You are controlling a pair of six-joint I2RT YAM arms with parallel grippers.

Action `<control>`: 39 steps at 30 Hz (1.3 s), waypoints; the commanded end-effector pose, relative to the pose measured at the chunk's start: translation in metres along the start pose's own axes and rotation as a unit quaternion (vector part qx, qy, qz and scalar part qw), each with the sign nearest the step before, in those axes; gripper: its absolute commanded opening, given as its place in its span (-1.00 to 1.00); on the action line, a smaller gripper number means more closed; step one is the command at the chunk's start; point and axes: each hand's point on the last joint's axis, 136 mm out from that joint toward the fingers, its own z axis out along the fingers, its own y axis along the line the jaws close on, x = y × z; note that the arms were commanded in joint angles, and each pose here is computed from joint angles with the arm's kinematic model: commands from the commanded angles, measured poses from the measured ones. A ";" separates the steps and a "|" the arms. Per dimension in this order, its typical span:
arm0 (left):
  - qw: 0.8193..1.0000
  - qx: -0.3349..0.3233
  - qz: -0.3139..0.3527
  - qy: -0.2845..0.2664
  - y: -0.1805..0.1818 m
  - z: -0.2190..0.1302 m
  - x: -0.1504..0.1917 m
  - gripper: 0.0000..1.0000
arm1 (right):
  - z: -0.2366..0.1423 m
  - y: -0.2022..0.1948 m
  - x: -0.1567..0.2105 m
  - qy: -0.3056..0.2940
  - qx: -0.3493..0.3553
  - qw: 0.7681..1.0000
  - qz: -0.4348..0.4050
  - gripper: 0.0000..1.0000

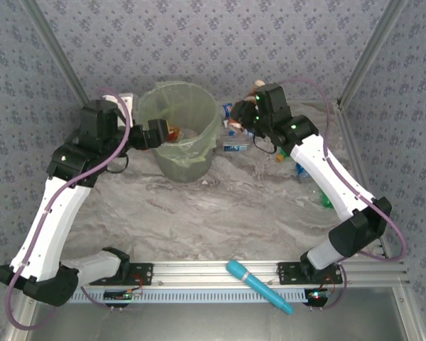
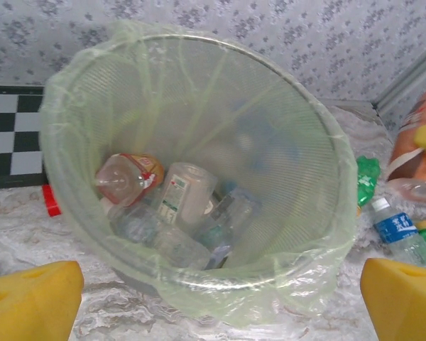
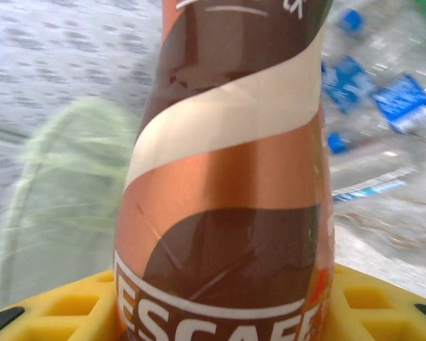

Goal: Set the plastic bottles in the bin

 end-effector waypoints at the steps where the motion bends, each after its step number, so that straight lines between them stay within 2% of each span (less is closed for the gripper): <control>1: 0.999 -0.015 -0.015 -0.036 0.009 -0.015 -0.013 0.99 | 0.003 0.042 -0.006 -0.016 -0.036 0.999 -0.024 0.04; 7: 0.998 -0.031 -0.015 -0.043 0.017 -0.024 -0.011 0.99 | 0.022 0.104 0.010 0.012 -0.090 0.995 -0.047 0.04; 11: 0.998 -0.040 -0.016 -0.048 0.022 -0.029 -0.010 0.99 | 0.040 0.131 0.030 0.037 -0.109 0.992 -0.053 0.04; 22: 0.997 -0.046 -0.019 -0.054 0.026 -0.038 -0.008 0.99 | 0.088 0.159 0.083 0.108 -0.131 0.984 -0.049 0.05; 24: 0.997 -0.048 -0.018 -0.054 0.027 -0.039 -0.007 1.00 | 0.090 0.159 0.088 0.114 -0.130 0.984 -0.048 0.19; 26: 0.997 -0.049 -0.019 -0.055 0.028 -0.040 -0.007 1.00 | 0.089 0.157 0.091 0.120 -0.126 0.984 -0.048 0.48; 30: 0.997 -0.046 -0.020 -0.053 0.027 -0.040 -0.006 1.00 | 0.082 0.155 0.085 0.114 -0.122 0.984 -0.056 0.63; 31: 0.997 -0.044 -0.021 -0.053 0.027 -0.039 -0.006 1.00 | 0.081 0.155 0.083 0.111 -0.121 0.985 -0.058 0.81; 35: 0.998 -0.039 -0.023 -0.051 0.025 -0.038 -0.005 0.99 | 0.072 0.156 0.075 0.097 -0.120 0.986 -0.068 0.88; 36: 0.998 -0.037 -0.023 -0.050 0.024 -0.038 -0.005 0.99 | 0.070 0.156 0.074 0.095 -0.119 0.986 -0.069 0.99; 39: 0.998 -0.036 -0.023 -0.050 0.024 -0.038 -0.004 0.99 | 0.065 0.154 0.071 0.090 -0.115 0.986 -0.074 0.99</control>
